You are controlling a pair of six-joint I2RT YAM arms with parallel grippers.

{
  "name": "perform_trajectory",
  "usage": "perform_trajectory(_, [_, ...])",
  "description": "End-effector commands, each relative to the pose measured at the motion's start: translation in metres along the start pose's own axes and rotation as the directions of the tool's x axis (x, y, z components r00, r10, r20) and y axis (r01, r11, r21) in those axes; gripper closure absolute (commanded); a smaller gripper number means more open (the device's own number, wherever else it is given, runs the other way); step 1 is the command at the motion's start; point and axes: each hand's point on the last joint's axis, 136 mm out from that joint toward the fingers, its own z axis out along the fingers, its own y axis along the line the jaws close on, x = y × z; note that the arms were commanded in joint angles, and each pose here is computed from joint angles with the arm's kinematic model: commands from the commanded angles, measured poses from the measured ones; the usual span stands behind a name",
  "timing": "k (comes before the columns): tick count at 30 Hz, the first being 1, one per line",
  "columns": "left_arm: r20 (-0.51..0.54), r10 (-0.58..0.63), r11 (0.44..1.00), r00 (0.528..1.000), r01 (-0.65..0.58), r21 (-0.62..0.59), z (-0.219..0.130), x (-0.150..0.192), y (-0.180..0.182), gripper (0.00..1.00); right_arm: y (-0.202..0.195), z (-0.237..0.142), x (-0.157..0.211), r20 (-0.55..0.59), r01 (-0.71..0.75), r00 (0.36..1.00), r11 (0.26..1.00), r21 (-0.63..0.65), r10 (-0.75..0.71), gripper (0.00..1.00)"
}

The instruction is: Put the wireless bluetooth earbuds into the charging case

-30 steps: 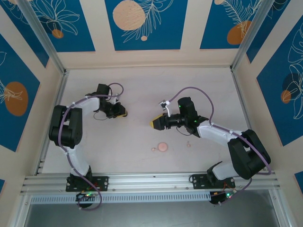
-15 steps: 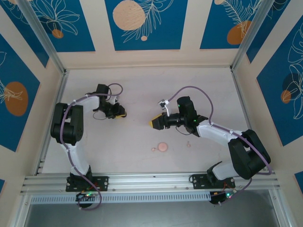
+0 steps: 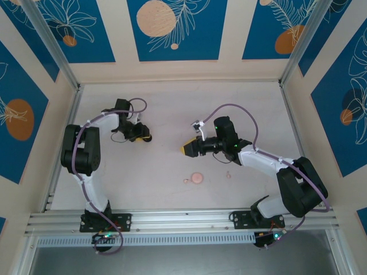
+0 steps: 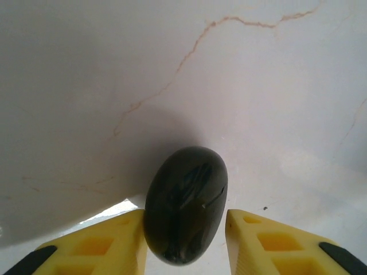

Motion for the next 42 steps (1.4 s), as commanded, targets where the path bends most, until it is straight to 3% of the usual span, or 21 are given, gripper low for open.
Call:
perform_trajectory(1, [0.012, 0.014, 0.998, 1.0, -0.014, -0.053, -0.013, -0.005, 0.008, 0.6, 0.011, -0.004, -0.01, 0.011, 0.045, 0.999, 0.999, 0.002, -0.045, 0.47])
perform_trajectory(13, [0.038, 0.035, 0.99, 0.999, -0.03, -0.134, -0.026, -0.005, 0.018, 0.58, 0.014, -0.009, -0.014, 0.004, 0.057, 0.998, 0.998, 0.029, -0.057, 0.46])
perform_trajectory(34, [0.01, 0.026, 0.997, 1.0, -0.025, -0.078, 0.004, -0.011, 0.018, 0.56, 0.016, 0.003, -0.02, -0.033, 0.059, 0.998, 0.998, 0.03, -0.058, 0.46])
perform_trajectory(42, [0.001, 0.025, 0.999, 1.0, -0.025, -0.043, 0.008, -0.008, 0.014, 0.65, 0.015, 0.004, -0.018, -0.04, 0.055, 0.998, 0.998, 0.034, -0.053, 0.46])
